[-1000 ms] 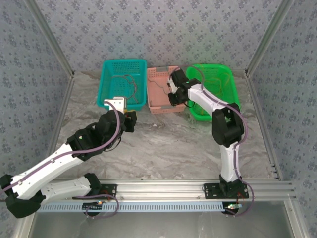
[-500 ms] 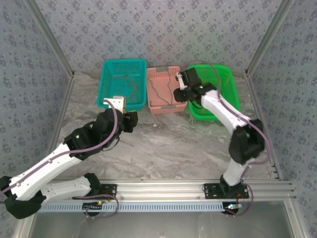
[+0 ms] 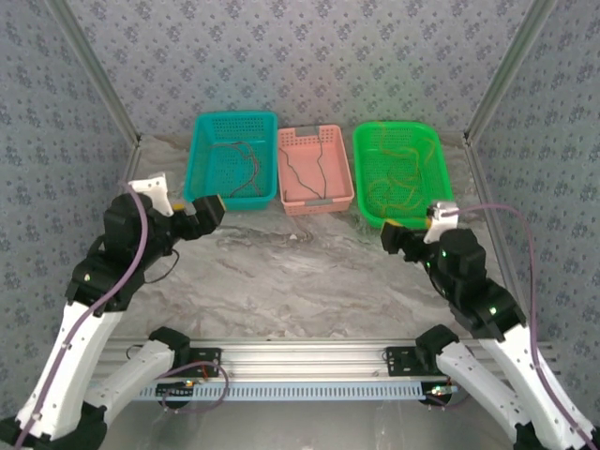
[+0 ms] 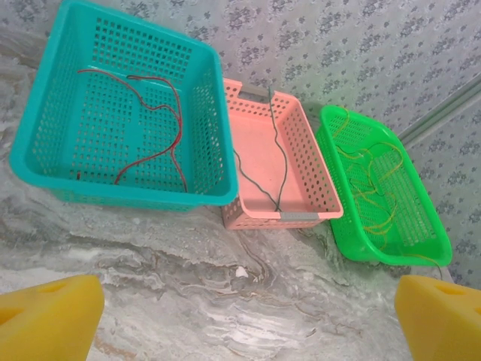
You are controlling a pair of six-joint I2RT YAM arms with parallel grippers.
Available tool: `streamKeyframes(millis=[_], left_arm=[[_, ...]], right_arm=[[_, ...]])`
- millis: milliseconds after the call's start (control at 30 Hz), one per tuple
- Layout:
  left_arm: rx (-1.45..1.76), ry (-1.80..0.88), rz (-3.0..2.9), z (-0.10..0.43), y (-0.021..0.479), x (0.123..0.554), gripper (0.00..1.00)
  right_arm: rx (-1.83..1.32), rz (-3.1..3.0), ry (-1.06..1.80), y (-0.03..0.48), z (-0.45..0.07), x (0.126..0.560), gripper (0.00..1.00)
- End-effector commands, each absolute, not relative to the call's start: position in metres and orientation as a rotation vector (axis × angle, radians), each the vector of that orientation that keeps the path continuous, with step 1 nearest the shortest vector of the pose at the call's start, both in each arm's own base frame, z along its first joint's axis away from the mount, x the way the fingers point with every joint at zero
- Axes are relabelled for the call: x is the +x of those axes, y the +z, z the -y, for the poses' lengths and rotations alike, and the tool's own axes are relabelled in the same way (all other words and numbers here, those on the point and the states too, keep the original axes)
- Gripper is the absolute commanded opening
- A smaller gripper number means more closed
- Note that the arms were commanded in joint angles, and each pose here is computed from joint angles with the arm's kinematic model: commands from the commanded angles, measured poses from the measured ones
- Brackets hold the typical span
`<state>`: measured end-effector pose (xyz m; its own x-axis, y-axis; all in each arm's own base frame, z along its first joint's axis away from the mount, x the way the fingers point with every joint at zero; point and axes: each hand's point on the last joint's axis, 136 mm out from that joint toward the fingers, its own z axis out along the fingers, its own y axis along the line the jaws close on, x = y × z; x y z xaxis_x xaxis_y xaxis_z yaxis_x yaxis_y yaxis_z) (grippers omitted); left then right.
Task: Untangle the cables
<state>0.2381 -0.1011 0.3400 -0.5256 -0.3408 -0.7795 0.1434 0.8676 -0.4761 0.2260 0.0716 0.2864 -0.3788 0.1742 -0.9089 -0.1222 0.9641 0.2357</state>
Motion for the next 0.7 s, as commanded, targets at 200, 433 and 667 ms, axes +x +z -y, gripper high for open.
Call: streamKeyframes(millis=[200,433,667], left_arm=[[-0.506,-0.073,-2.116,0.016,0.271,0.244,0.99],[-0.432,0.092,-1.943,-0.012,0.216,0.271,0.99],[-0.280,0.171,-1.928,-0.019,0.158,0.307,0.99]], right_arm=[[0.449,-1.927,-0.022,0.259,0.002,0.221,0.99],[0.437,-1.781,-0.181,0.234,0.028,0.252,0.99],[0.411,-1.758,-0.194,0.169,0.053,0.283,0.99]])
